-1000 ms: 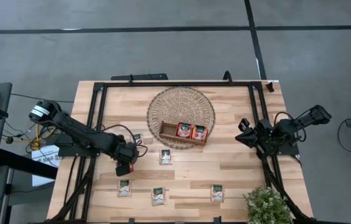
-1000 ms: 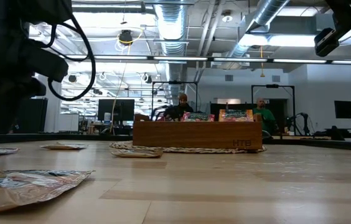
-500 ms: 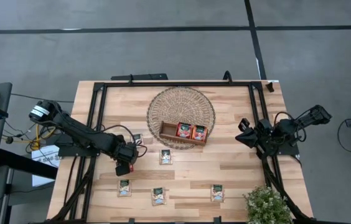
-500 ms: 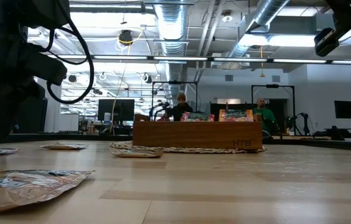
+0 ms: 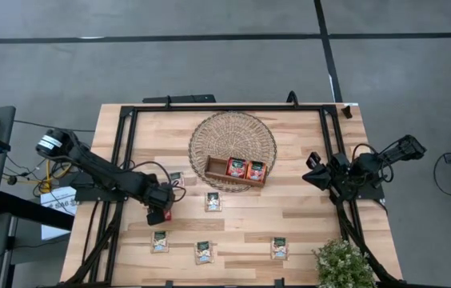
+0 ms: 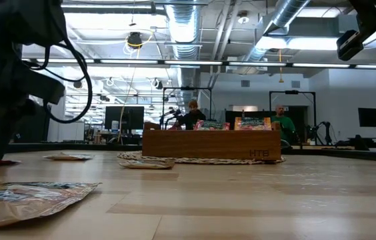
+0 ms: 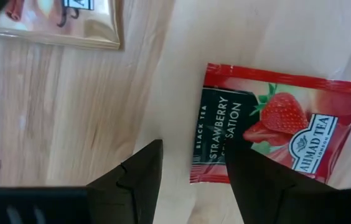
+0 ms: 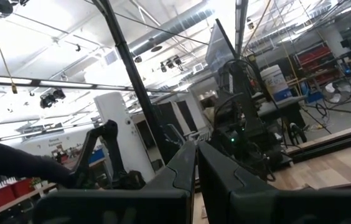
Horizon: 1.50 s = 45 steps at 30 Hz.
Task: Pick & Place Tea
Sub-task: Put the red tea bag into the middle section of the wooden organizer
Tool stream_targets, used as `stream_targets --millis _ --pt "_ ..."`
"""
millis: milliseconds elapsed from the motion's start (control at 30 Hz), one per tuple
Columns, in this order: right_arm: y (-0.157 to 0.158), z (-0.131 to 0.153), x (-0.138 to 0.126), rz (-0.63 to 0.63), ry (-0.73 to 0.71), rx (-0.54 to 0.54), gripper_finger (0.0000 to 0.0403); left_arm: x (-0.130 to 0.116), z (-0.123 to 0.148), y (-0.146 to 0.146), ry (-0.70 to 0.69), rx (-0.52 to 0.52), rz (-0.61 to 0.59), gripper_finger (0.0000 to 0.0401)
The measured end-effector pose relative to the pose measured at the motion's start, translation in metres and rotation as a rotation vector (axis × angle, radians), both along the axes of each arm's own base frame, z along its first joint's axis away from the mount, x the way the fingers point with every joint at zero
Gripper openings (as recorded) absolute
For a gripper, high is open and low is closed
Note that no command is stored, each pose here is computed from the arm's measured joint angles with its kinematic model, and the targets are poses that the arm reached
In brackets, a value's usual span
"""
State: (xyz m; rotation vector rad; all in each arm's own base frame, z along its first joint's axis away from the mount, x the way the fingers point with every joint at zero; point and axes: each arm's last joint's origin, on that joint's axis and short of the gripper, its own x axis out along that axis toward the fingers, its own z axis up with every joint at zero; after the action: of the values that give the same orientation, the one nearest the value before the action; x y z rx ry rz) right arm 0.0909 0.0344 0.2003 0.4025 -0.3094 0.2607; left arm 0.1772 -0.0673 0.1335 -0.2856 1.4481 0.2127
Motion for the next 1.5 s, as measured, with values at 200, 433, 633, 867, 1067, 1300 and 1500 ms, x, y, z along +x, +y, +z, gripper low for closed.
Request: stream_targets --millis 200,433,633,867,1067,1300,1500 --pt "0.0 0.002 0.0 0.004 -0.001 0.013 0.001 -0.001 -0.003 0.001 -0.007 0.004 0.011 0.0167" --pt "0.0 0.002 0.0 0.004 0.001 0.012 0.001 -0.001 -0.003 0.001 -0.002 0.002 0.011 0.014" --pt "0.0 0.003 0.0 0.004 0.0 0.013 0.001 -0.002 -0.004 0.001 0.001 0.011 0.013 0.0077" --pt "0.0 0.003 -0.001 0.004 -0.002 0.013 0.001 -0.001 -0.004 0.001 -0.003 0.003 0.054 0.001" --pt "0.0 0.004 -0.001 0.005 -0.002 0.013 0.001 -0.003 -0.003 0.001 -0.004 0.002 0.106 0.0001" --pt "0.0 0.004 -0.001 0.005 -0.003 0.013 0.001 0.001 0.019 0.001 0.026 0.056 0.118 0.0" --pt "0.0 0.004 -0.001 0.006 -0.003 0.017 0.001 0.015 0.057 -0.002 -0.003 0.139 0.116 0.0"
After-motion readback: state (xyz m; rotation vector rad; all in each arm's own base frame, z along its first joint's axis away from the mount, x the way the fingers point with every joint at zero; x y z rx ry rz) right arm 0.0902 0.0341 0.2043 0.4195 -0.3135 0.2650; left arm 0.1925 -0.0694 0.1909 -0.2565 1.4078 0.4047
